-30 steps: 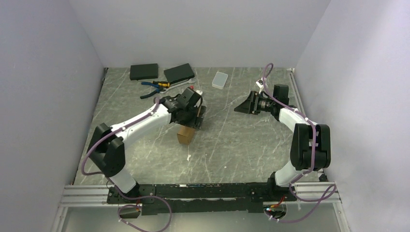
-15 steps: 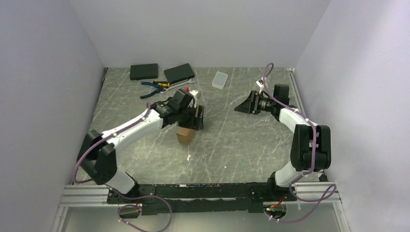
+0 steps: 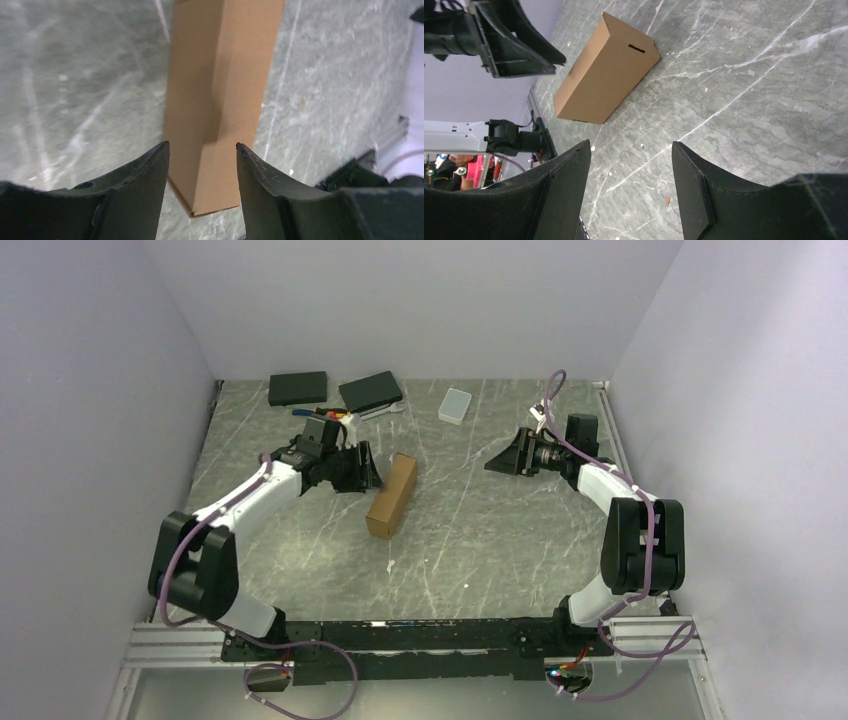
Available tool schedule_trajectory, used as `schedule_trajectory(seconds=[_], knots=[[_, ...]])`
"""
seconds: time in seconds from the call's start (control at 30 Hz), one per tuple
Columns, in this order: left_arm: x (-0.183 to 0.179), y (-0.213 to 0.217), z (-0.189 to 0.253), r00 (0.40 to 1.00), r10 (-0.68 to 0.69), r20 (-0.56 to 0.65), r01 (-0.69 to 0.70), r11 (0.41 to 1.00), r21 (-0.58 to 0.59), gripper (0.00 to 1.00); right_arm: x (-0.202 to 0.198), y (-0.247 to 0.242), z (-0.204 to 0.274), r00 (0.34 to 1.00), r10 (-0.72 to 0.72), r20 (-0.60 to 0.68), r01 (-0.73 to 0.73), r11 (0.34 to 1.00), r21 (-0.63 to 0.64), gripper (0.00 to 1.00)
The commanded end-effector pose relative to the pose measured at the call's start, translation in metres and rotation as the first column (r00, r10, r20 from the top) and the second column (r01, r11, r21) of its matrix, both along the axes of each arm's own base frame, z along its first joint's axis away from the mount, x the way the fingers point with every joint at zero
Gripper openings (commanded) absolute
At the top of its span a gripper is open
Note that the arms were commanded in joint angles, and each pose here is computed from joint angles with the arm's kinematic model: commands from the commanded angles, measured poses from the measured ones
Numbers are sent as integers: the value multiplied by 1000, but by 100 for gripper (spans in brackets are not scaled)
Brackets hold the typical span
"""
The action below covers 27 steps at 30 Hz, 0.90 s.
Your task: Fold the paper box
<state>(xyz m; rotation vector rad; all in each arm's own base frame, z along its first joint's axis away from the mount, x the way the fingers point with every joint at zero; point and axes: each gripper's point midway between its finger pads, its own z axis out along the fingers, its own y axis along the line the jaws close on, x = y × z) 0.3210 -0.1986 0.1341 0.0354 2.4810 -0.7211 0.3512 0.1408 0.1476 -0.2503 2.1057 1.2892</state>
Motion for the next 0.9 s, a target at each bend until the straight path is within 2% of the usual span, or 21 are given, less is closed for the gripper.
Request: schedule_trajectory(seconds=[0.0,0.07,0.23,0.33,0.47,0.57,0.63,0.73,0.8,0.87], knots=[[-7,-40,6,983,-183,8,181,965,-192,56,2,0,13,998,23,63,-23,1000,4,64],[-9,-47,2,978,-207,-9,200,953,-229,54,2,0,12,998,22,59,-22,1000,4,64],[-16,-65,4,961,-276,-28,250,905,-345,41,2,0,11,998,25,59,-25,1000,4,64],[-26,-83,15,944,-329,-9,300,869,-393,41,2,0,11,998,27,63,-27,1000,3,64],[-45,-119,9,904,-426,-43,374,833,-407,42,1,0,10,998,32,61,-32,999,-4,64],[-51,-136,1,892,-447,-58,391,832,-394,42,0,-2,13,994,49,98,-46,998,-37,64],[-45,-134,5,911,-411,-37,369,851,-373,43,-2,-5,20,984,74,161,-62,995,-82,64],[-33,-118,31,940,-334,70,340,893,-295,50,-11,-12,31,950,143,276,-89,976,-201,65],[-24,-99,55,950,-272,151,303,919,-252,64,-16,-21,39,915,204,347,-102,951,-290,65],[-16,-74,76,956,-194,220,246,940,-238,81,-13,-38,47,899,199,390,-45,928,-369,66]])
